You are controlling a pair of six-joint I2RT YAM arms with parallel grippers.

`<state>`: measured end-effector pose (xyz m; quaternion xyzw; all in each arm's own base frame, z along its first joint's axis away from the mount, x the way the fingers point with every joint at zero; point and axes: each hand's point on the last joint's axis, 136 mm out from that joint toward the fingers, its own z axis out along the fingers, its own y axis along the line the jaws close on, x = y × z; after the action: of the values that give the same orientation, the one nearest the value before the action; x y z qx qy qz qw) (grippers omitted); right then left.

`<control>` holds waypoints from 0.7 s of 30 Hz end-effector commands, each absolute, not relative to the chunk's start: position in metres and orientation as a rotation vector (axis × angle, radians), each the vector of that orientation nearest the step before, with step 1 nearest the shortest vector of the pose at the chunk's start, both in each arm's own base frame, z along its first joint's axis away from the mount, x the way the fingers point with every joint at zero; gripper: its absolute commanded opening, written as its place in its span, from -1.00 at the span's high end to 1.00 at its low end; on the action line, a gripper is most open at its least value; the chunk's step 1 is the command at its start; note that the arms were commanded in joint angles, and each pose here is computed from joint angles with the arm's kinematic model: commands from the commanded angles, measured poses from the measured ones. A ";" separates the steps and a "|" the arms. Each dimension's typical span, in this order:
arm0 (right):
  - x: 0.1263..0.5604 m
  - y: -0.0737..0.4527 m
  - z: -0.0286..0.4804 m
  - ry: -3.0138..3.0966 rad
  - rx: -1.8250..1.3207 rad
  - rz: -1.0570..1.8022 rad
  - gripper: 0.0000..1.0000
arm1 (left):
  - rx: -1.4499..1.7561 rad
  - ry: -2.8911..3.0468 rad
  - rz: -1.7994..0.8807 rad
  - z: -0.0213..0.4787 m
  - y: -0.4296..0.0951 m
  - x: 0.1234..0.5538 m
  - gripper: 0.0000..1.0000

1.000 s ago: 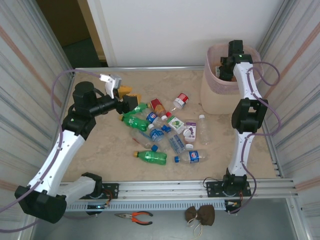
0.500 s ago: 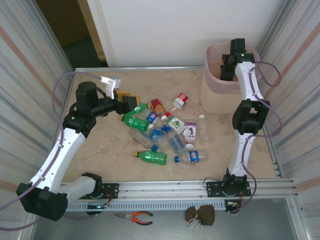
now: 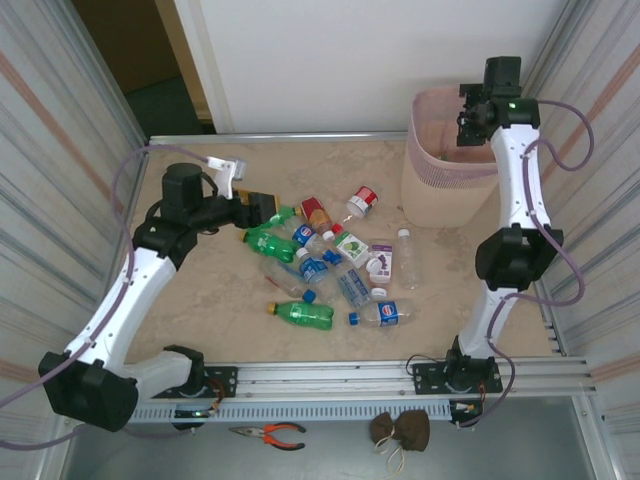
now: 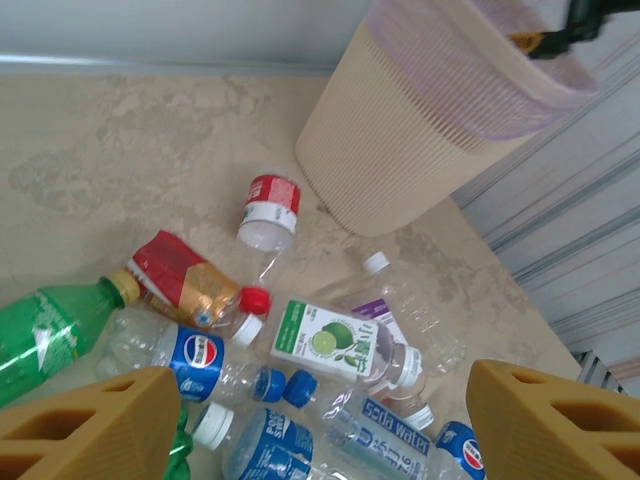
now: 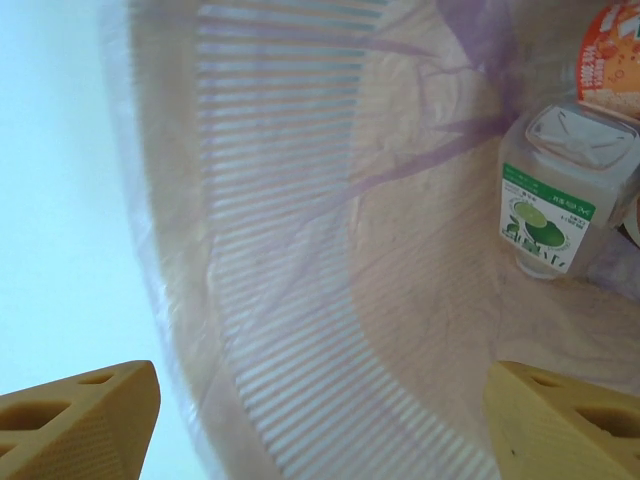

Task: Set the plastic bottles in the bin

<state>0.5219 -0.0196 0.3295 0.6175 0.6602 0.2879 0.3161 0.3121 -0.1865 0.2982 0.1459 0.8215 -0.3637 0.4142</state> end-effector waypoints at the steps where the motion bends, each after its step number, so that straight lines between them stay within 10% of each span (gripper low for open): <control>1: 0.510 -0.014 0.362 1.809 1.376 0.740 -0.63 | 0.336 2.108 -0.873 0.297 -0.181 0.318 -0.53; 9: 0.478 0.000 0.417 1.854 0.911 0.685 -0.56 | 0.459 2.249 -0.740 0.265 -0.174 0.319 -0.55; 21: 0.422 -0.013 0.421 1.829 0.885 0.564 -0.56 | -0.438 2.488 -0.617 0.201 -0.116 0.358 -0.38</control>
<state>0.4293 -0.0098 0.4207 0.3770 0.7505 0.2514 0.4811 0.3543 -0.1360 0.2141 -0.0421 0.9284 -0.2306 0.2884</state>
